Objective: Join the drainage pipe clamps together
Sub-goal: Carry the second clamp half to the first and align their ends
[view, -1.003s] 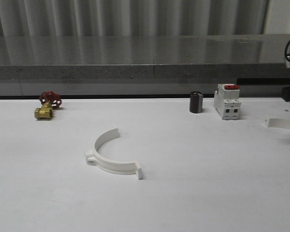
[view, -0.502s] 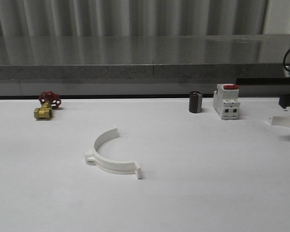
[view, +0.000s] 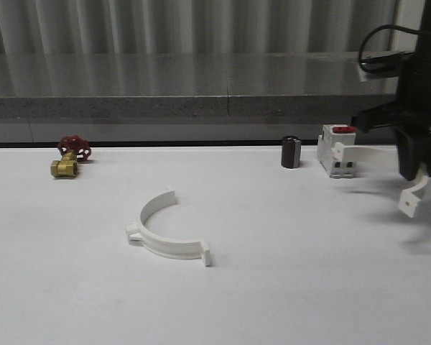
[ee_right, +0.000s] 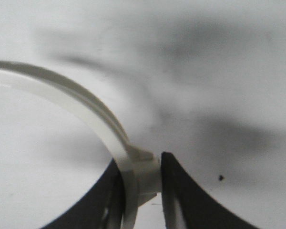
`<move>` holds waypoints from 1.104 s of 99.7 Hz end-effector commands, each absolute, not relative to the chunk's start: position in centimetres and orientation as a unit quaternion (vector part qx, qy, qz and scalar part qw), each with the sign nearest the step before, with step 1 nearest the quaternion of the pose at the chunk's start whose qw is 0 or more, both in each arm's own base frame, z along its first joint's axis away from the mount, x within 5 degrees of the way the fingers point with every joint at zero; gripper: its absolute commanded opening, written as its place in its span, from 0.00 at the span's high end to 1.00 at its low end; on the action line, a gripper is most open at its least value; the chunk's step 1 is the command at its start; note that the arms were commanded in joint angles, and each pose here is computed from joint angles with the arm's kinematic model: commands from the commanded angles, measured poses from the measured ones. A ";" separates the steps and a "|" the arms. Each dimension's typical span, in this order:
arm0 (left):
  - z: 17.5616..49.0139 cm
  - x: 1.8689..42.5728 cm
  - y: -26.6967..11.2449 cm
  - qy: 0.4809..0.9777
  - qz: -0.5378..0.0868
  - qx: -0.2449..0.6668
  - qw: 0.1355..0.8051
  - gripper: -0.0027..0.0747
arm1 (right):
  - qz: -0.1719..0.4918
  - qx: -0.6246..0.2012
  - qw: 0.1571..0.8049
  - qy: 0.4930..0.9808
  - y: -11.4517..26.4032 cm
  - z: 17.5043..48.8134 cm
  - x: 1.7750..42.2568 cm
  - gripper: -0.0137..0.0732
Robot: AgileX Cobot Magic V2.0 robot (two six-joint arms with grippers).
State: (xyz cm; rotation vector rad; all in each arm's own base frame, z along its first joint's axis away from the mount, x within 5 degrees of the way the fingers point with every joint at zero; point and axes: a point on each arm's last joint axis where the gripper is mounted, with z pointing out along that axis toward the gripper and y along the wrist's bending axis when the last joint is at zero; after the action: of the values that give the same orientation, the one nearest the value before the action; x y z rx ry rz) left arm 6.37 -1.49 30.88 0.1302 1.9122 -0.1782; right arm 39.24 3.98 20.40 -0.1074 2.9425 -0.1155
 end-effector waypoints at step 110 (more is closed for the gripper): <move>32.2 6.6 -1.5 0.791 -0.083 0.048 0.605 0.99 | 0.027 -0.155 0.131 0.979 23.1 21.5 39.9 0.91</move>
State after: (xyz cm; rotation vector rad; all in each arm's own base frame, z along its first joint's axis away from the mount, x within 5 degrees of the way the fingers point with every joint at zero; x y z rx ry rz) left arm 6.37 -1.49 30.88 0.1302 1.9122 -0.1782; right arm 39.81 23.26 17.94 -0.4680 2.9214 0.0389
